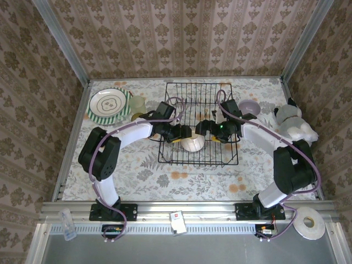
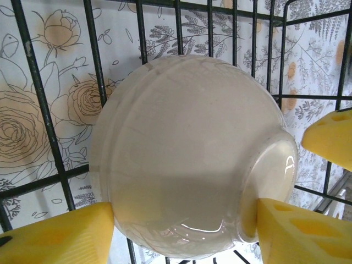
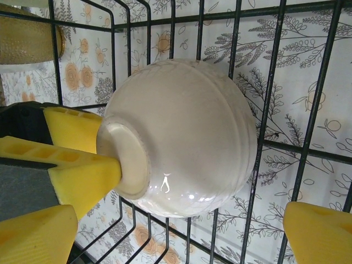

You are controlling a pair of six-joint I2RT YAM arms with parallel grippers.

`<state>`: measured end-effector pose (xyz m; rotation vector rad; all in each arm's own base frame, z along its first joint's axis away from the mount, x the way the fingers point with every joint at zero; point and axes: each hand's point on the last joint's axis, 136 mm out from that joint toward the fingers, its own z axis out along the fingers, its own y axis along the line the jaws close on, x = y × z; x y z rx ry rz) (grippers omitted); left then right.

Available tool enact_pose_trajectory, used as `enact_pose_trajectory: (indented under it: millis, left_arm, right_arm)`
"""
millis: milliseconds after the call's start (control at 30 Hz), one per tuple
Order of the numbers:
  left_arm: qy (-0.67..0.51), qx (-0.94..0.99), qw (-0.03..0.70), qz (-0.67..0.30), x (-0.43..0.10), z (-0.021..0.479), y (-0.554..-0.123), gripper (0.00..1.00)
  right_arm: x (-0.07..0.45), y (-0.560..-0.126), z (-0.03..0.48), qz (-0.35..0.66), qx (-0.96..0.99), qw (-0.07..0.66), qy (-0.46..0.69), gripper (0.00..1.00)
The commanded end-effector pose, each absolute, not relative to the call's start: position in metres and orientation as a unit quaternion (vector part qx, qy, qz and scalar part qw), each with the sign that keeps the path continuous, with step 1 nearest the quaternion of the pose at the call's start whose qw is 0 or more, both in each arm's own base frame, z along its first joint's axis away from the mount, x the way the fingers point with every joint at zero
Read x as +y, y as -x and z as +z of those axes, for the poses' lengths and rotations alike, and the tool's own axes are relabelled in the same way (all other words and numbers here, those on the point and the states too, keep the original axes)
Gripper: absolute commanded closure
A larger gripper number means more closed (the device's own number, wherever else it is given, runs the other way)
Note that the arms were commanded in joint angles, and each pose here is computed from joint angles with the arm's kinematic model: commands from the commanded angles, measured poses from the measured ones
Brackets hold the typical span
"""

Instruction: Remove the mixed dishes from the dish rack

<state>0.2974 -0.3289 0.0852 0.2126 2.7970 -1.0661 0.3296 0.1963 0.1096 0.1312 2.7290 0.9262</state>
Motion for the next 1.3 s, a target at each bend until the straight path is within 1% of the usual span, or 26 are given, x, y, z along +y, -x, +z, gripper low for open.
enact_pose_trajectory:
  millis: [0,167,300,467,700,733,900,967,1067,1200,1267]
  left_arm:
    - [-0.033,0.956,0.030,-0.289,-0.295,0.044,-0.283,0.38]
    - [-0.028,0.957,0.027,-0.286,-0.289,0.040,-0.281,0.45]
    - [-0.020,0.958,0.022,-0.284,-0.284,0.034,-0.279,0.53]
    - [-0.014,0.961,0.019,-0.276,-0.277,0.028,-0.277,0.59]
    - [-0.019,0.960,0.024,-0.279,-0.279,0.032,-0.280,0.59]
    - [-0.022,0.959,0.025,-0.280,-0.280,0.033,-0.280,0.57]
    - [-0.053,0.962,0.035,-0.264,-0.286,0.042,-0.278,0.34]
    - [-0.064,0.965,0.041,-0.252,-0.289,0.044,-0.277,0.28]
    - [-0.070,0.967,0.040,-0.243,-0.294,0.042,-0.275,0.24]
    - [-0.070,0.964,0.038,-0.253,-0.307,0.043,-0.271,0.16]
    - [-0.068,0.962,0.040,-0.260,-0.311,0.045,-0.270,0.15]
  right_arm:
    - [0.202,-0.327,0.105,0.335,0.934,0.115,-0.045,0.03]
    - [0.202,-0.330,0.100,0.344,0.931,0.110,-0.048,0.02]
    - [0.197,-0.334,0.097,0.347,0.929,0.114,-0.058,0.02]
    - [0.191,-0.335,0.093,0.348,0.929,0.111,-0.067,0.02]
    - [0.193,-0.334,0.086,0.354,0.927,0.102,-0.068,0.02]
    - [0.193,-0.334,0.085,0.353,0.927,0.102,-0.068,0.02]
    - [0.192,-0.334,0.084,0.348,0.929,0.103,-0.065,0.02]
    - [0.192,-0.334,0.083,0.349,0.929,0.101,-0.066,0.02]
    - [0.194,-0.333,0.082,0.354,0.928,0.097,-0.066,0.02]
    - [0.195,-0.332,0.080,0.358,0.927,0.093,-0.066,0.02]
    - [0.195,-0.332,0.080,0.359,0.926,0.094,-0.067,0.02]
